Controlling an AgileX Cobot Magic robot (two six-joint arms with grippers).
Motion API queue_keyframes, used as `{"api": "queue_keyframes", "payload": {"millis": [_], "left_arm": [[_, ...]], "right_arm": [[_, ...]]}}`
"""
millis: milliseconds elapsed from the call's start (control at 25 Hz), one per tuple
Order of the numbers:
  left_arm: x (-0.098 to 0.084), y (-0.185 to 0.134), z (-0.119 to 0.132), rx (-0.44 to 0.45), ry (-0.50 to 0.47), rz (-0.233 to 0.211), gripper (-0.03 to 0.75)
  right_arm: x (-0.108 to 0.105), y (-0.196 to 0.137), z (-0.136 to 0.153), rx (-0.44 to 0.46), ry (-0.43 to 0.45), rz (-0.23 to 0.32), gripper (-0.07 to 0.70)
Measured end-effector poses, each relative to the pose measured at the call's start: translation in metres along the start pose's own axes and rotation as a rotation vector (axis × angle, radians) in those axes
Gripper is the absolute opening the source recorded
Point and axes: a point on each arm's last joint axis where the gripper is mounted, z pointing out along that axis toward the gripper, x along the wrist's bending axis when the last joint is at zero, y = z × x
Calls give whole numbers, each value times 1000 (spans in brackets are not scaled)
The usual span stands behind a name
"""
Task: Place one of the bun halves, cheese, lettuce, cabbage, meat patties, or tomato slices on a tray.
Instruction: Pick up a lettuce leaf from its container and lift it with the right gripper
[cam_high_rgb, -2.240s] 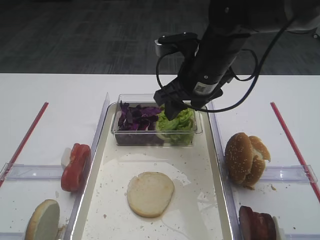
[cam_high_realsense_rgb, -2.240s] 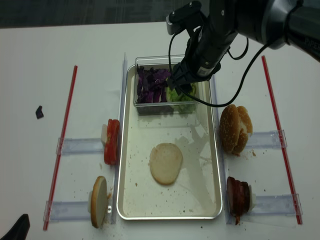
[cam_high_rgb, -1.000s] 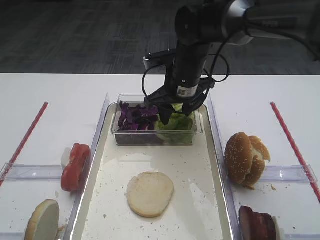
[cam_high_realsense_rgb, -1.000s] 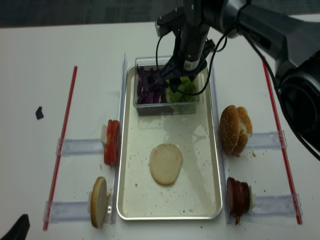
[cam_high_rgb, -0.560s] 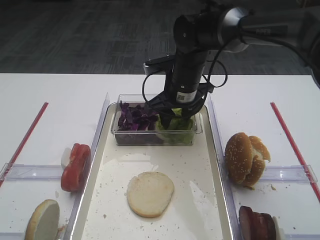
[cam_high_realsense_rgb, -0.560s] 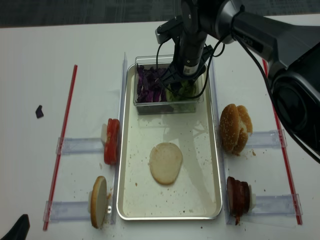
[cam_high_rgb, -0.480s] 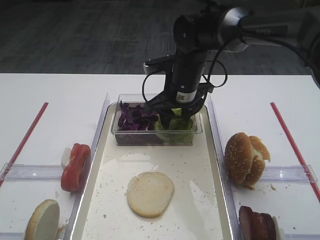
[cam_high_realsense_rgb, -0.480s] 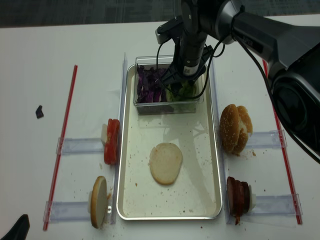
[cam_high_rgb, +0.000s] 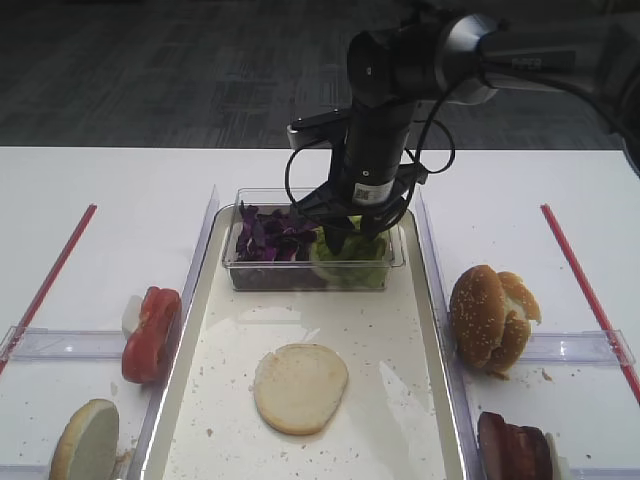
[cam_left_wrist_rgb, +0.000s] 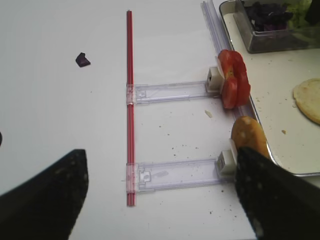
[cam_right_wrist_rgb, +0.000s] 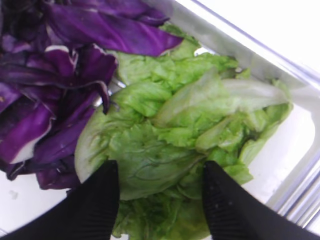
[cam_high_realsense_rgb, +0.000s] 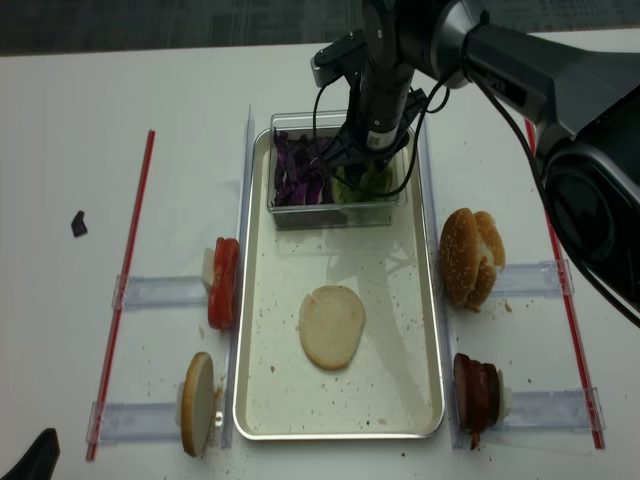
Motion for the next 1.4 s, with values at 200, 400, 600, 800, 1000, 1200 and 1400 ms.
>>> {"api": "queue_keyframes", "payload": {"millis": [200, 400, 600, 800, 1000, 1200, 1400], "left_arm": [[0, 0, 0, 0, 0, 0, 554], [0, 0, 0, 0, 0, 0, 554], [0, 0, 0, 0, 0, 0, 554], [0, 0, 0, 0, 0, 0, 554], [0, 0, 0, 0, 0, 0, 554], [0, 0, 0, 0, 0, 0, 554], [0, 0, 0, 0, 0, 0, 554]], "right_arm": [[-1, 0, 0, -1, -6, -3, 399], [-2, 0, 0, 0, -19, -12, 398], [-2, 0, 0, -4, -19, -12, 396], [-2, 0, 2, -4, -20, -11, 396], [-2, -1, 16, 22, -16, -11, 394], [-1, 1, 14, 9, -17, -12, 337], [-2, 2, 14, 8, -20, -14, 251]]}}
